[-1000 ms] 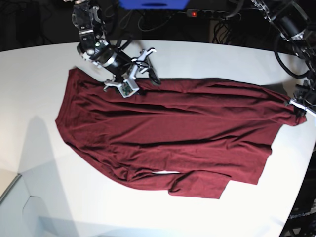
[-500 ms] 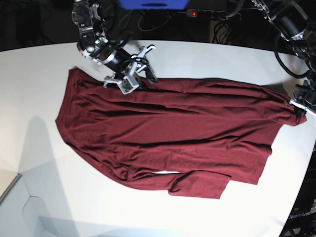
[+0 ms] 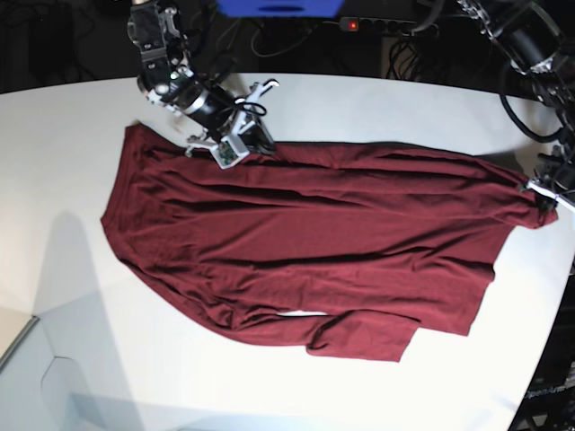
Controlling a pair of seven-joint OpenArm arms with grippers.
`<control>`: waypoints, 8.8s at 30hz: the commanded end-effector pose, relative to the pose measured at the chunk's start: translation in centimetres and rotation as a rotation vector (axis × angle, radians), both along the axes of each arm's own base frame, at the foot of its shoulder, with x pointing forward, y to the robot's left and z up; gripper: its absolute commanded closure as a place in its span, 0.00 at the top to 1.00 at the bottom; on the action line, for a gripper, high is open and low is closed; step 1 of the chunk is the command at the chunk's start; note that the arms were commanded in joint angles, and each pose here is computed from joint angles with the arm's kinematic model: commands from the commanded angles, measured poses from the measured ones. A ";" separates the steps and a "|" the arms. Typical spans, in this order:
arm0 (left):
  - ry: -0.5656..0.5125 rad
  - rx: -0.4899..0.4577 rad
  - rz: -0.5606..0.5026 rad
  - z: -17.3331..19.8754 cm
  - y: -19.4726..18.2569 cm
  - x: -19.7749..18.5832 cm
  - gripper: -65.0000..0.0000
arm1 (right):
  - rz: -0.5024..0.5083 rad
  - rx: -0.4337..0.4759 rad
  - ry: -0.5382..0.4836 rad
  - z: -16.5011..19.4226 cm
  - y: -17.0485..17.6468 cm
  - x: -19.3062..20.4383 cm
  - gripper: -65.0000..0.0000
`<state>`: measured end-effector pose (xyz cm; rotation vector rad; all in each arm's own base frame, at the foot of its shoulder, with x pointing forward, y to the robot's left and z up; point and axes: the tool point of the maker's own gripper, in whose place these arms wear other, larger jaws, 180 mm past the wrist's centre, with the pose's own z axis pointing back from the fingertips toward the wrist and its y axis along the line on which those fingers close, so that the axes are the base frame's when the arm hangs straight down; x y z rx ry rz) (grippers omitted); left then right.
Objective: Layout the t-shirt on the table in an organized manner, then fold the t-shirt properly
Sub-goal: 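Grasp the shirt end with the right gripper and lift it, then drag the held shirt end with the right gripper away from the left gripper, then pull the shirt taut between both grippers, right gripper moving outward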
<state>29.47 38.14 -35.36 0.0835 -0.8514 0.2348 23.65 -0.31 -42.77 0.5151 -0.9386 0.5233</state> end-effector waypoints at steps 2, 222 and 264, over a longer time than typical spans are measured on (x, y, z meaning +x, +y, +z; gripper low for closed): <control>-0.047 0.029 -0.001 1.7 0.8 0.7 0.00 | -0.004 0.030 -0.028 1.0 0.3 0.5 0.00; -0.158 -0.148 -0.010 -3.5 -1.2 6.7 0.51 | -0.310 -0.222 -0.019 0.8 -17.2 -1.5 0.39; -0.226 -0.072 -0.043 -0.1 -0.8 6.9 0.67 | -0.346 -0.335 -0.165 5.1 -22.8 2.9 0.50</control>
